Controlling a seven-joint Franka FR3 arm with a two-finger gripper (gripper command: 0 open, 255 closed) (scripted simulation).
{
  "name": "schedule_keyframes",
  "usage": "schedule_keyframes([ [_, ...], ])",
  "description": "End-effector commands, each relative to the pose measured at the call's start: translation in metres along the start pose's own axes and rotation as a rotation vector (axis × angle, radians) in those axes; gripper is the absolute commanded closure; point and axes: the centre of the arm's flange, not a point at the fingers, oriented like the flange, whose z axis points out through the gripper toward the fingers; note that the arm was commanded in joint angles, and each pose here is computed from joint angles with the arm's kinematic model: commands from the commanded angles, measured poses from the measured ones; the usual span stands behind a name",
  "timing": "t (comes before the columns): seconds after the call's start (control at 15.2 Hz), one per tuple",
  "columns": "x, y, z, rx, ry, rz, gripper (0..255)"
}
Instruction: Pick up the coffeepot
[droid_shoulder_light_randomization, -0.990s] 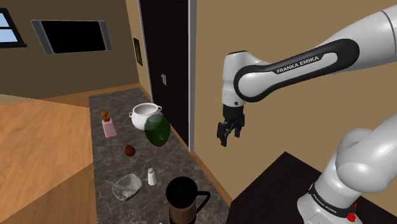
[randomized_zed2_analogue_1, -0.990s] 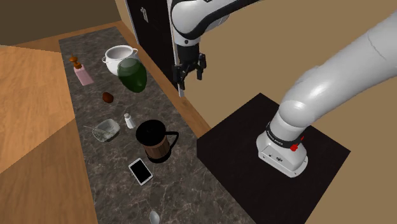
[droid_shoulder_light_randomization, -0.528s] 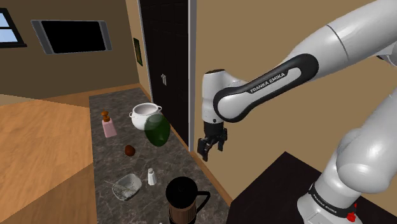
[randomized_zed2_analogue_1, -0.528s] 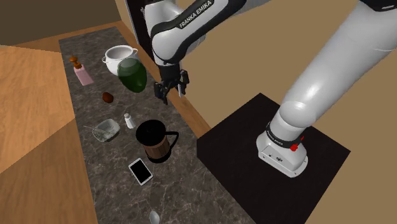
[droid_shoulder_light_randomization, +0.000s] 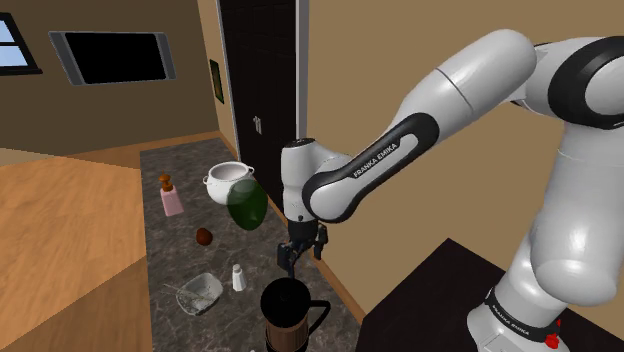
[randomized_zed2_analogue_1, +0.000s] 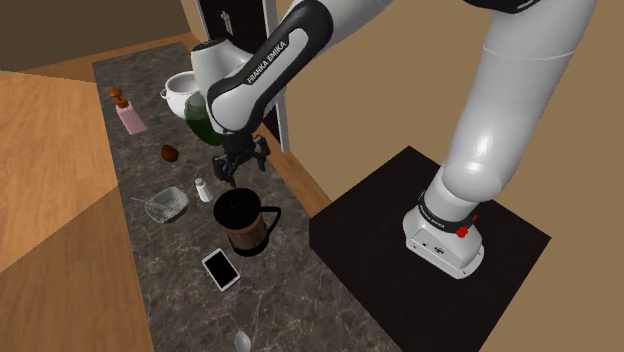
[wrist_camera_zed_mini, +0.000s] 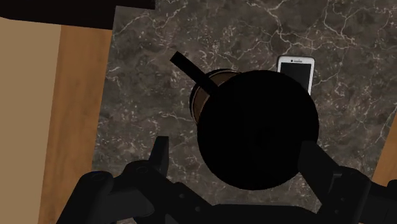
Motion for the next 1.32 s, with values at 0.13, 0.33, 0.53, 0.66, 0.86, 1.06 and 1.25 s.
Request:
schedule_keyframes([
  [0.13,0.021,-0.04,0.033,0.0,-0.003,0.008,0],
  [0.33,0.029,-0.053,0.049,-0.001,-0.005,0.011,0],
  [0.53,0.032,-0.052,0.064,-0.001,-0.005,0.011,0],
  [0.66,0.034,-0.051,0.075,-0.001,-0.005,0.011,0],
  [0.86,0.035,-0.05,0.083,-0.001,-0.005,0.011,0],
  [1.06,0.034,-0.05,0.083,-0.001,-0.005,0.011,255],
  [1.25,0.034,-0.05,0.083,-0.001,-0.005,0.011,255],
])
